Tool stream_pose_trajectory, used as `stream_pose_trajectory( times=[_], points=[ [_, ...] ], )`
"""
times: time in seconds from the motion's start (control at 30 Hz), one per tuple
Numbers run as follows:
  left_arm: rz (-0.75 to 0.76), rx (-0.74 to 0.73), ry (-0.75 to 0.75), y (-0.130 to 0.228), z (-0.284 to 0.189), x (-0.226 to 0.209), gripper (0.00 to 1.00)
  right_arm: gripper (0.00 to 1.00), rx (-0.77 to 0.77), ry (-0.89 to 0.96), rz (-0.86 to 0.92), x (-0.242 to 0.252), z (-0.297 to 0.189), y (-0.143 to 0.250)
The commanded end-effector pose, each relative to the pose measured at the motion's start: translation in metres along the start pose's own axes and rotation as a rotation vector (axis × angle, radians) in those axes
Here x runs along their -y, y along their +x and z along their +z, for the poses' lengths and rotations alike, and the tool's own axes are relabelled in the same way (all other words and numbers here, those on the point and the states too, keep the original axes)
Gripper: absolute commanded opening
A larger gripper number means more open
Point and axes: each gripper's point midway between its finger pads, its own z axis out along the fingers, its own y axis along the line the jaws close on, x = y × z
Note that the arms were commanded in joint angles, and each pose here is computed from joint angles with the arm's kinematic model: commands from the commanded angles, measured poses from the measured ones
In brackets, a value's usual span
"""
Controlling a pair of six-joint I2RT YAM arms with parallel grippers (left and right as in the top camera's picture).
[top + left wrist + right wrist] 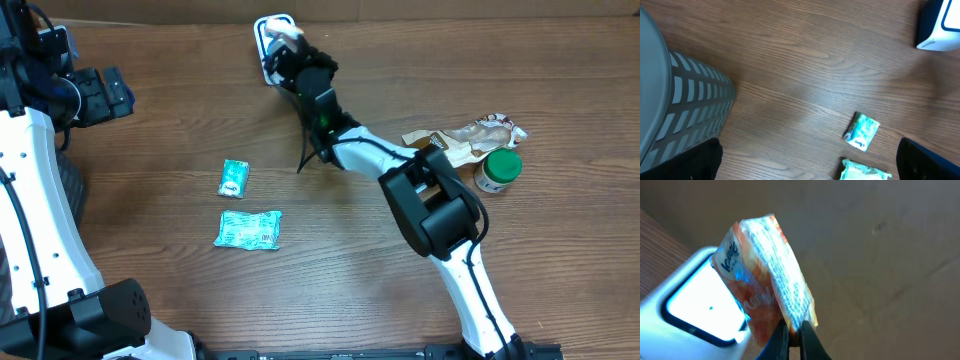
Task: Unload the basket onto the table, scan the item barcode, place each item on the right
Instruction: 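Hold the orange packet in front of the white scanner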
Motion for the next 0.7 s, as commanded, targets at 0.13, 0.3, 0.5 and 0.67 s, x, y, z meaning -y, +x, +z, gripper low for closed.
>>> stream_pose_trajectory(
  times=[0.13, 0.3, 0.5, 0.67],
  points=[
    [0.023, 0.013, -0.003, -0.002, -0.003, 0.0, 1.0, 0.04, 0.028, 0.018, 0.076, 0.01, 0.001, -0.01],
    [0.023, 0.014, -0.003, -0.003, -0.003, 0.0, 1.0, 0.04, 0.063, 0.015, 0.078, 0.0, -0.006, -0.026],
    [0.023, 0.015, -0.003, -0.003, -0.003, 0.0, 0.99, 0.04, 0.087, 0.005, 0.03, -0.018, -0.02, -0.049],
    [0.023, 0.015, -0.003, -0.003, -0.003, 0.0, 1.0, 0.04, 0.087, 0.032, 0.045, -0.019, -0.032, -0.067]
  ],
)
